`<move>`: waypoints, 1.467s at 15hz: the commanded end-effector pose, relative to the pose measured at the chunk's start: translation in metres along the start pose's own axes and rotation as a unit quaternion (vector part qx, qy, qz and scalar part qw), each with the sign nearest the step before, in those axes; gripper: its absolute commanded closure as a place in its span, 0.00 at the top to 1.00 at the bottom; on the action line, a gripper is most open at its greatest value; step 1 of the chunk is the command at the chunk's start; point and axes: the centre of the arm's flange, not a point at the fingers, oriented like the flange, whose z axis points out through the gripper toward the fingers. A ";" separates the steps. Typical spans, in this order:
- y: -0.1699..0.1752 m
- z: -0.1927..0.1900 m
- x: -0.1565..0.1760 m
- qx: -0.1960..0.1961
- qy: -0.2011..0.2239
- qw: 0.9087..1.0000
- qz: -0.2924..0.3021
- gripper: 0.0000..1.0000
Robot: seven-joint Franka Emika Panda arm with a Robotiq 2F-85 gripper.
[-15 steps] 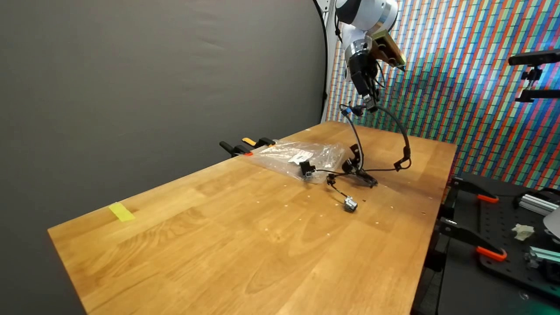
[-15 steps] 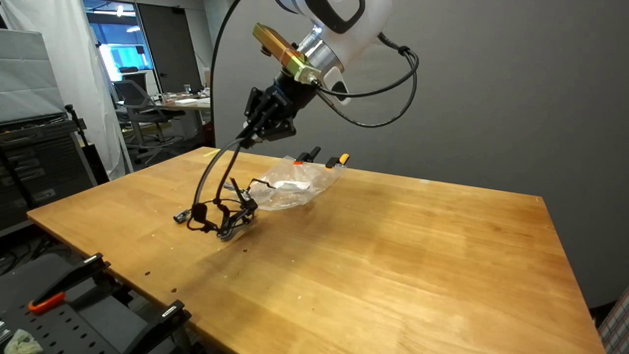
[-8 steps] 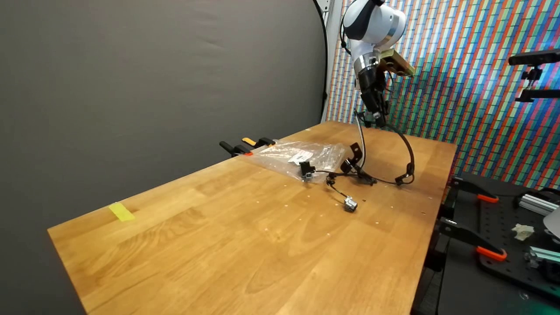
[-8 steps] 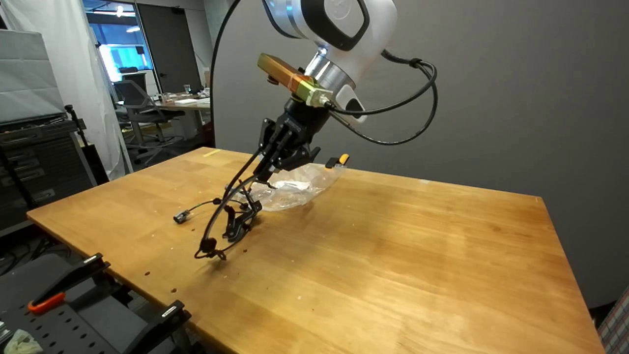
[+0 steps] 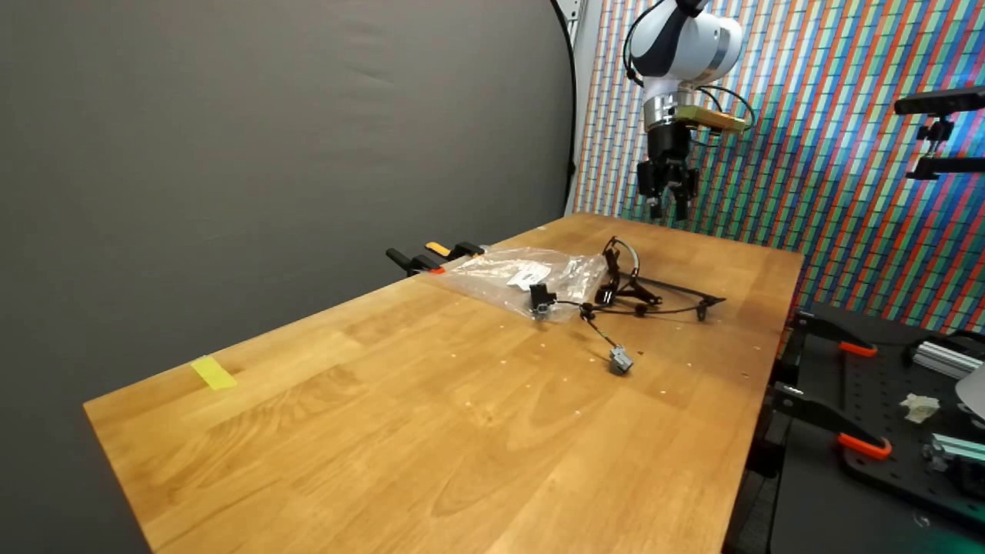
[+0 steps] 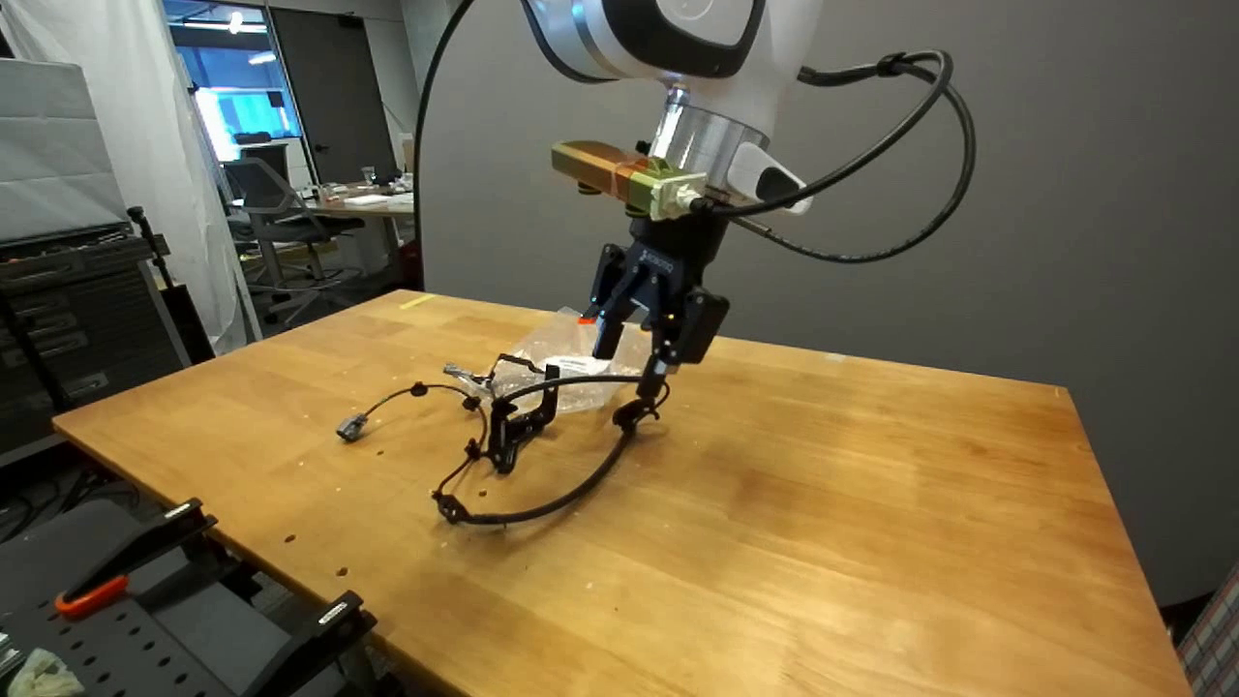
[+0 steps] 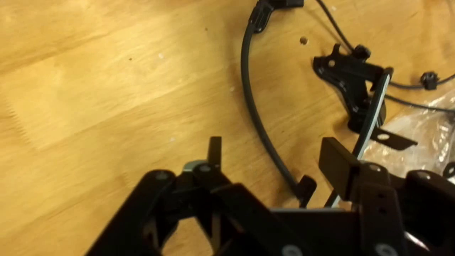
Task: Remove the cable from the clear plastic
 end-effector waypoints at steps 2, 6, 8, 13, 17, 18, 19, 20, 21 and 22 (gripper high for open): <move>0.001 -0.048 -0.029 0.004 0.086 0.995 0.043 1.00; -0.020 -0.094 -0.043 0.002 0.134 0.989 0.068 1.00; -0.036 -0.114 -0.050 -0.011 0.153 0.986 0.071 1.00; -0.077 -0.148 -0.066 -0.099 0.189 0.975 0.068 1.00; -0.107 -0.162 -0.076 -0.144 0.207 0.966 0.059 1.00; -0.115 -0.164 -0.079 -0.143 0.208 0.966 0.056 1.00; -0.103 -0.153 -0.064 -0.133 0.201 0.969 0.054 1.00; -0.108 -0.154 -0.066 -0.133 0.202 0.969 0.052 1.00; -0.108 -0.152 -0.065 -0.134 0.200 0.969 0.051 1.00; -0.107 -0.150 -0.064 -0.134 0.198 0.969 0.052 1.00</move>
